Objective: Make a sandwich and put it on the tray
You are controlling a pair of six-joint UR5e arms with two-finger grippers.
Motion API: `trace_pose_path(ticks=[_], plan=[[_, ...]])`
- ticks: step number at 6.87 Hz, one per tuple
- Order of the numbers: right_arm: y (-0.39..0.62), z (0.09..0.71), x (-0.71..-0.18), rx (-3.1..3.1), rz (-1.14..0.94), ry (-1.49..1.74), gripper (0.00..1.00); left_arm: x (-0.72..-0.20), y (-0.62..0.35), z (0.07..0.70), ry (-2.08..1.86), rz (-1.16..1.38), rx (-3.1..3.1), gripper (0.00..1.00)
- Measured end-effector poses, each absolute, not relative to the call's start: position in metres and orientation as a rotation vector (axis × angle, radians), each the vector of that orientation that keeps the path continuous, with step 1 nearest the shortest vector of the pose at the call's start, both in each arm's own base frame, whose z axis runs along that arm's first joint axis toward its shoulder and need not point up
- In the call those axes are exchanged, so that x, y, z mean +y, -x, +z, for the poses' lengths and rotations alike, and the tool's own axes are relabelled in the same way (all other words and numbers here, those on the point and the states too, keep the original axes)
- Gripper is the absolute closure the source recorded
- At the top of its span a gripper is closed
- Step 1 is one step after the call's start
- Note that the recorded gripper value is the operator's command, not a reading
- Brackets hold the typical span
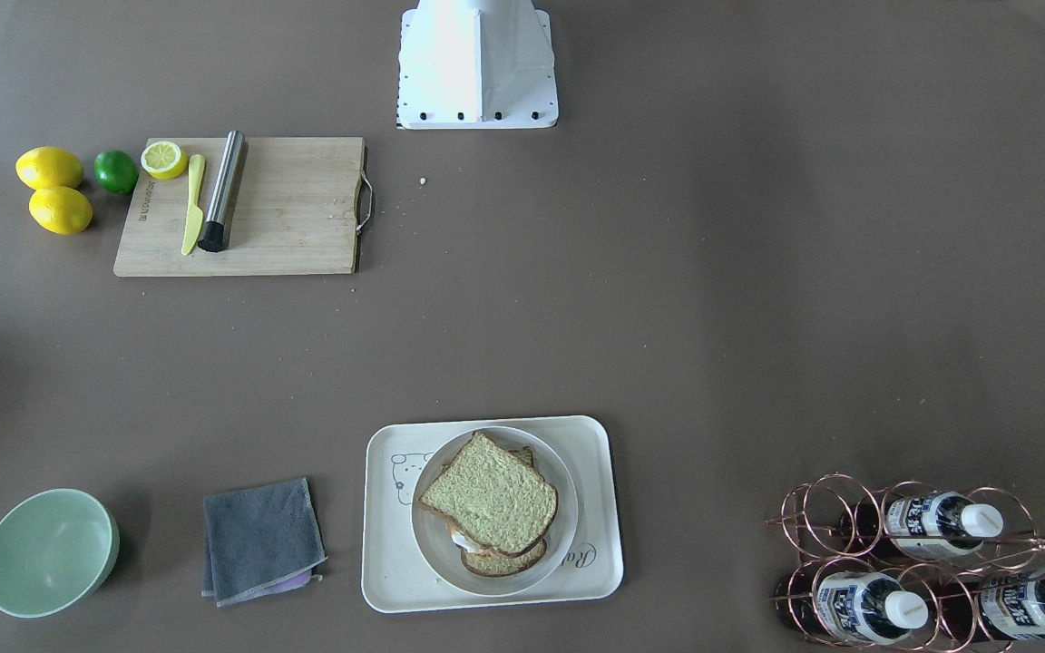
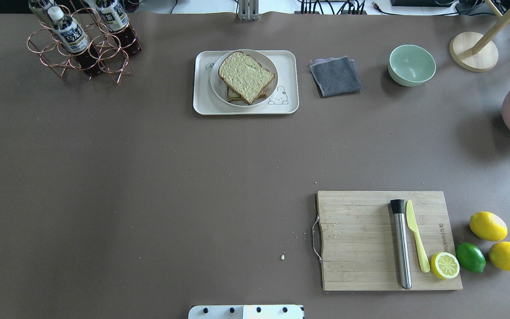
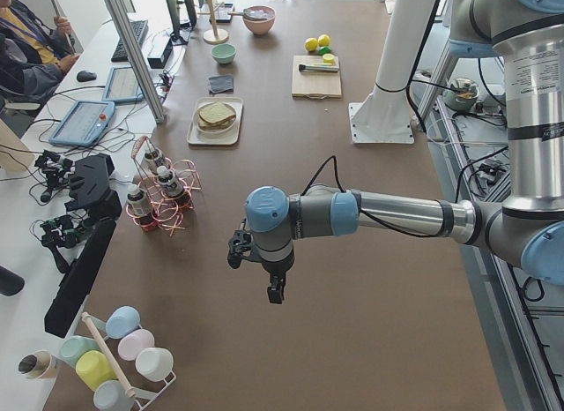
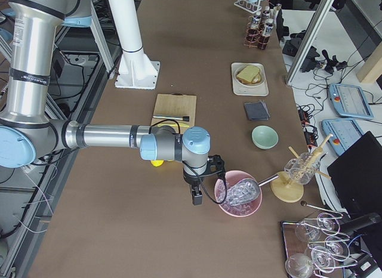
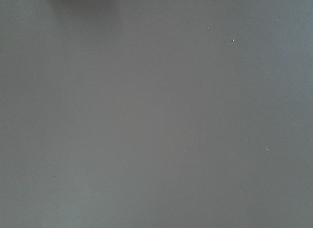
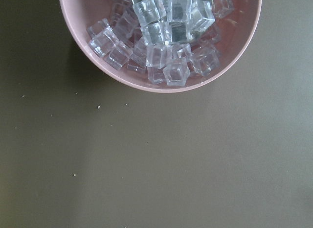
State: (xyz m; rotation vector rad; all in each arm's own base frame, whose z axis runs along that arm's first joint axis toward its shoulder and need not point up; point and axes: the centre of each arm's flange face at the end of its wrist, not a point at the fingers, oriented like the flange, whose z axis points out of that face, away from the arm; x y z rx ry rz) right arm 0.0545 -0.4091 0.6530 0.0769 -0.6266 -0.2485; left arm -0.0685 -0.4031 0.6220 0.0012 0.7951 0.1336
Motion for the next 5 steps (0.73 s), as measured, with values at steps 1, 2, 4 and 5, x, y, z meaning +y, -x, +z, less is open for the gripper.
trace_pose_path(ticks=[1, 2, 4, 5], plan=[[-0.0547, 0.6511, -0.4104, -0.626, -0.25, -0.082, 0.0, -0.4019, 0.0684, 0.6199, -0.018, 0.138, 0.803, 0.03], [-0.0547, 0.65, -0.4113, -0.627, -0.25, -0.085, 0.0, -0.4, 0.0686, 0.6224, -0.021, 0.138, 0.807, 0.03], [-0.0538, 0.6495, -0.4102, -0.64, -0.251, -0.086, 0.0, -0.3975, 0.0691, 0.6272, -0.017, 0.134, 0.809, 0.03], [-0.0535, 0.6502, -0.4092, -0.645, -0.25, -0.084, 0.0, -0.3948, 0.0692, 0.6291, -0.016, 0.134, 0.809, 0.03]])
